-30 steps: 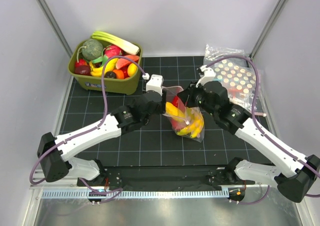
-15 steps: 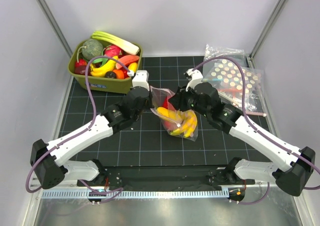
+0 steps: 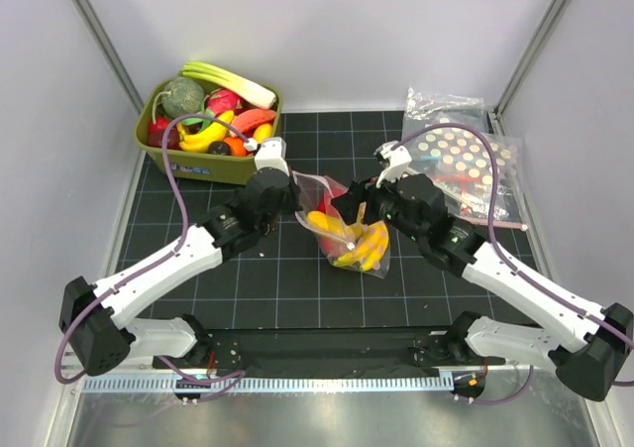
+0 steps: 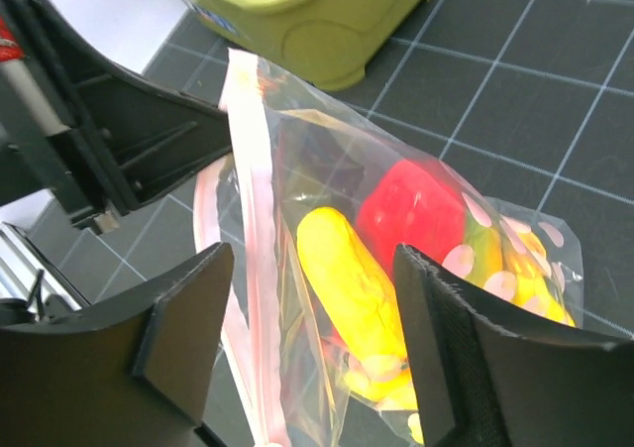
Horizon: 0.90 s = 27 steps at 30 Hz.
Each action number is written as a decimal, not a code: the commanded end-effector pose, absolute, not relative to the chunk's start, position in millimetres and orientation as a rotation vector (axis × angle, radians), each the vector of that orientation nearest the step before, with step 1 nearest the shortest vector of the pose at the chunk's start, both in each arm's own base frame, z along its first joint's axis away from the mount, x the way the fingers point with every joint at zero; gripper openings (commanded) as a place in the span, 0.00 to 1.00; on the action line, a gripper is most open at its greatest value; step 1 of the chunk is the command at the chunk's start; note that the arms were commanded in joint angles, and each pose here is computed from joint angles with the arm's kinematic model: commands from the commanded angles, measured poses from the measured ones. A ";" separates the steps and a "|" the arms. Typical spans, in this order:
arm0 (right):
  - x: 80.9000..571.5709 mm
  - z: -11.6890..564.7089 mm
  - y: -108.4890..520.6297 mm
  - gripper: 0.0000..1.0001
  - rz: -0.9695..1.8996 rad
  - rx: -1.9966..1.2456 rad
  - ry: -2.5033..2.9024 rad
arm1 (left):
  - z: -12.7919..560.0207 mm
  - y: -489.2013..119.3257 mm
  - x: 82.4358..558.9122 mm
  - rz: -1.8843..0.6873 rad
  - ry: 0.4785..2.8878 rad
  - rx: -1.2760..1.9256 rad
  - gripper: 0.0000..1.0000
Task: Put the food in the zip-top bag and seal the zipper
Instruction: Zip the zipper food storage bag at the center of the board.
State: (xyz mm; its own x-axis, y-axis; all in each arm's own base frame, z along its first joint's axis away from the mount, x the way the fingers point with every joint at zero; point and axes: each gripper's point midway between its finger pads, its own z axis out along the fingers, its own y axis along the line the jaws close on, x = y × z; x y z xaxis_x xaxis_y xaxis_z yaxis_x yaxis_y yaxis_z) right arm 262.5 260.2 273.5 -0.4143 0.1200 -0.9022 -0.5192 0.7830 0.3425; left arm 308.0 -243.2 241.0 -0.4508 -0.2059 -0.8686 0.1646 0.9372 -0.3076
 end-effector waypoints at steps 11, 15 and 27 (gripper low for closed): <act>263.5 313.2 254.9 0.84 0.753 -0.299 1.645 | 251.6 -235.0 317.3 -0.458 1.932 -0.117 0.00; 259.6 315.5 255.0 0.85 0.762 -0.326 1.630 | 243.5 -221.0 326.5 -0.412 1.941 -0.164 0.00; 257.1 289.0 234.5 0.89 0.655 -0.364 1.553 | 234.9 -180.0 340.0 -0.256 1.919 -0.299 0.00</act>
State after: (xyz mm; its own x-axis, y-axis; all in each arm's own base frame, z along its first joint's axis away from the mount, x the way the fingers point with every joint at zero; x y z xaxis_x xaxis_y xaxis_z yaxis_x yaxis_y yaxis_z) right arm 253.6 238.1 267.4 -0.2087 0.1270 -0.9697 -0.5868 0.7769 0.2281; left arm 331.0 -196.1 226.4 -0.4114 -0.2718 -0.8700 -0.0092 0.9557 -0.2942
